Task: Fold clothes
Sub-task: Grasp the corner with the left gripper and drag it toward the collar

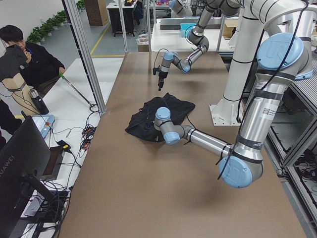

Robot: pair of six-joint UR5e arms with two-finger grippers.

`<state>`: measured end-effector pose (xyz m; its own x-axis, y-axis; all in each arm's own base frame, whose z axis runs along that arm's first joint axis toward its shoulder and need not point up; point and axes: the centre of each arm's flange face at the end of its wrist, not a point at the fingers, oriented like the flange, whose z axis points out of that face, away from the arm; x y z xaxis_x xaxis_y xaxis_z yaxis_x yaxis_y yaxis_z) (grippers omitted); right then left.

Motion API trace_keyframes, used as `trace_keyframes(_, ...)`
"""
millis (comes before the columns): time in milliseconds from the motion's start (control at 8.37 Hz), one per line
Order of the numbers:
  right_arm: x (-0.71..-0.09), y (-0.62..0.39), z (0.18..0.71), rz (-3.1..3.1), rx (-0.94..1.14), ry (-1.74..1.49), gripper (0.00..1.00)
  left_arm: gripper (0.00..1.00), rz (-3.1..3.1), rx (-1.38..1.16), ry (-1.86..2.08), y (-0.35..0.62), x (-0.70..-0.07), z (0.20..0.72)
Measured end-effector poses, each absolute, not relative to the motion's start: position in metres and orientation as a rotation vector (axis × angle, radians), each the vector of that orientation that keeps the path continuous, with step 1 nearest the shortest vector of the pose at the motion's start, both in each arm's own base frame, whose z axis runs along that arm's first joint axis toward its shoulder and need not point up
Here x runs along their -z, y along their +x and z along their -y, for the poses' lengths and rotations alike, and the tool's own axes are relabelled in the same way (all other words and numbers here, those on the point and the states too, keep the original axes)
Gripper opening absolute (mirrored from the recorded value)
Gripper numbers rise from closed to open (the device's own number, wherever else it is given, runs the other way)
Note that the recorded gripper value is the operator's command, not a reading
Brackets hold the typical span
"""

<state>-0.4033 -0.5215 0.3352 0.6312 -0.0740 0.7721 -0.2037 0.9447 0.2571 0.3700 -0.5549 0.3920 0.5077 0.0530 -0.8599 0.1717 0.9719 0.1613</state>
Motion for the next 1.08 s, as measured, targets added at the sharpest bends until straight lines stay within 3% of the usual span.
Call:
trace_keyframes(478,-0.333,-0.403,0.521,0.894,-0.084,0.336,0.94,0.0,-0.855,0.122,0.374,0.418,-0.322,0.742)
trace_keyframes(717,-0.334,-0.403,0.521,0.893,-0.087,0.335,0.94,0.0,-0.768,0.148,0.419,0.444,-0.296,0.78)
trace_keyframes(837,-0.334,-0.403,0.522,0.893,-0.087,0.334,0.94,0.83,-0.745,0.146,0.441,0.451,-0.295,0.787)
trace_keyframes(956,-0.335,-0.404,0.522,0.892,-0.087,0.333,0.94,1.0,-0.728,0.123,0.463,0.452,-0.296,0.79)
trace_keyframes(1076,-0.335,-0.404,0.522,0.891,-0.086,0.333,0.94,1.0,-0.714,0.09,0.486,0.45,-0.296,0.793)
